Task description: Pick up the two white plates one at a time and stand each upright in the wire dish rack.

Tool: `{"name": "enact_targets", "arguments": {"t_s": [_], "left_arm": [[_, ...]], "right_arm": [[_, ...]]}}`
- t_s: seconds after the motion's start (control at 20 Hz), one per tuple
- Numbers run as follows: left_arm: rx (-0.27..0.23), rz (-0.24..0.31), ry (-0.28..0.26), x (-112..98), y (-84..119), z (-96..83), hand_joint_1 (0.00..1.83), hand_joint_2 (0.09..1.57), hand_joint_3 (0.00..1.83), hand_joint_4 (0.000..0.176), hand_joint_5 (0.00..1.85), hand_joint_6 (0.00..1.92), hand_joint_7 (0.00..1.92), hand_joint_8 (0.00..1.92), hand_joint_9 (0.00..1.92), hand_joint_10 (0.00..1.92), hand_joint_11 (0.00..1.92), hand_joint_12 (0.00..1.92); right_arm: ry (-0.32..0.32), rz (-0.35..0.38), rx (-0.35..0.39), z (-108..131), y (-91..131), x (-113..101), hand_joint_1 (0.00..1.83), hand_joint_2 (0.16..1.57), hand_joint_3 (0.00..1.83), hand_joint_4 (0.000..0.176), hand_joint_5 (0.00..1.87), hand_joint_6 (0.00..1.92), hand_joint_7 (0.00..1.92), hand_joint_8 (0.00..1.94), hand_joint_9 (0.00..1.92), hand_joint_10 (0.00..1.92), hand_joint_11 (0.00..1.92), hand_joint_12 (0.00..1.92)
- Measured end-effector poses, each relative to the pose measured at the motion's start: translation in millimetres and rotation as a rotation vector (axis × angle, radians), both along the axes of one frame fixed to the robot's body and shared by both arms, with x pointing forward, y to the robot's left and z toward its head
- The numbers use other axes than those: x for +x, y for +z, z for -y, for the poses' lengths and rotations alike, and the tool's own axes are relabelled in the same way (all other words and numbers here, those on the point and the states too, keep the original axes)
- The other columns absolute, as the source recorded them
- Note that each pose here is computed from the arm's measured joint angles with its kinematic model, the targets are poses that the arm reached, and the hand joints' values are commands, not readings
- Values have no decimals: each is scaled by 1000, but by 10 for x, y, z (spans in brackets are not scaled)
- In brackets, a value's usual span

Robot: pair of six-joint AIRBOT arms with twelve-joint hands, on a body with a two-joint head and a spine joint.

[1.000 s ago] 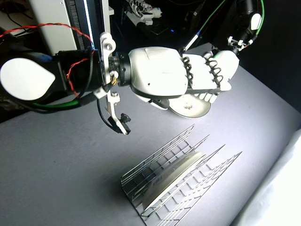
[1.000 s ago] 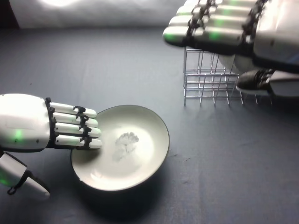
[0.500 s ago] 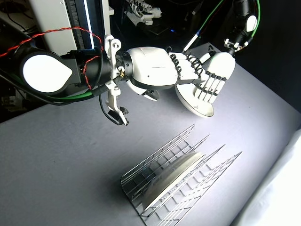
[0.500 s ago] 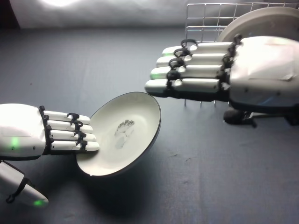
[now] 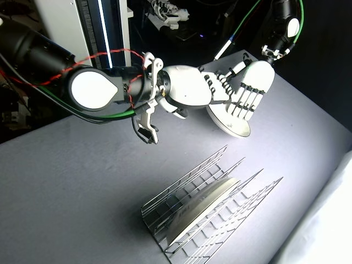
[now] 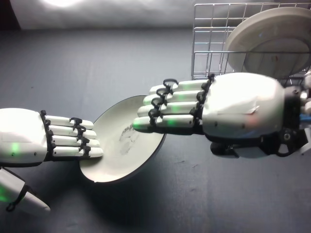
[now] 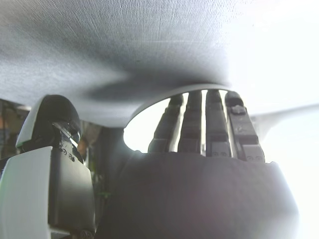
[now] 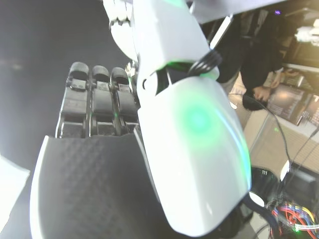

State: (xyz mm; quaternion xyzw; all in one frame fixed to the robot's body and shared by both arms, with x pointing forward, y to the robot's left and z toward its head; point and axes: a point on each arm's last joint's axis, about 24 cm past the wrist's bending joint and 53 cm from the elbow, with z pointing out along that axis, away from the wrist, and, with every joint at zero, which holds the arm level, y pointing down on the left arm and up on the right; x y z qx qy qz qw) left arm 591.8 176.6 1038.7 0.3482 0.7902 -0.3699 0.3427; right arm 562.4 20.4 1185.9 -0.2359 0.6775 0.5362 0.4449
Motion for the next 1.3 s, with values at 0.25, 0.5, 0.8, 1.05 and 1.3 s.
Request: {"name": "enact_targets", "arguments": {"t_s": [0.25,0.5,0.8,1.05,1.3], "left_arm": [[-5,0,3,8,12,-1,0,1097,0,0,0,0,0,0,0,0,0,0],[-6,0,2,8,14,-2,0,1106,1,0,0,0,0,0,0,0,0,0],[-7,2,0,13,23,-15,0,1107,1,0,1,0,0,0,0,0,0,0],[-8,1,0,12,26,-13,0,1094,0,0,0,0,0,0,0,0,0,0],[-9,1,-1,11,26,-10,0,1099,0,0,1,0,0,0,0,0,0,0]], "right_arm": [[11,-22,-23,-164,-190,27,1525,1075,13,0,0,0,0,0,0,0,0,0],[22,-32,-30,-367,-322,101,1520,1075,8,0,0,0,0,0,0,0,0,0],[14,-29,-36,-518,-448,266,1528,1108,15,0,0,0,0,0,0,0,25,20],[21,-25,-35,-688,-517,327,1513,1145,16,0,0,0,0,0,0,0,0,298],[34,-20,-27,-790,-504,310,1521,1171,7,0,150,15,116,10,131,17,0,770]]}}
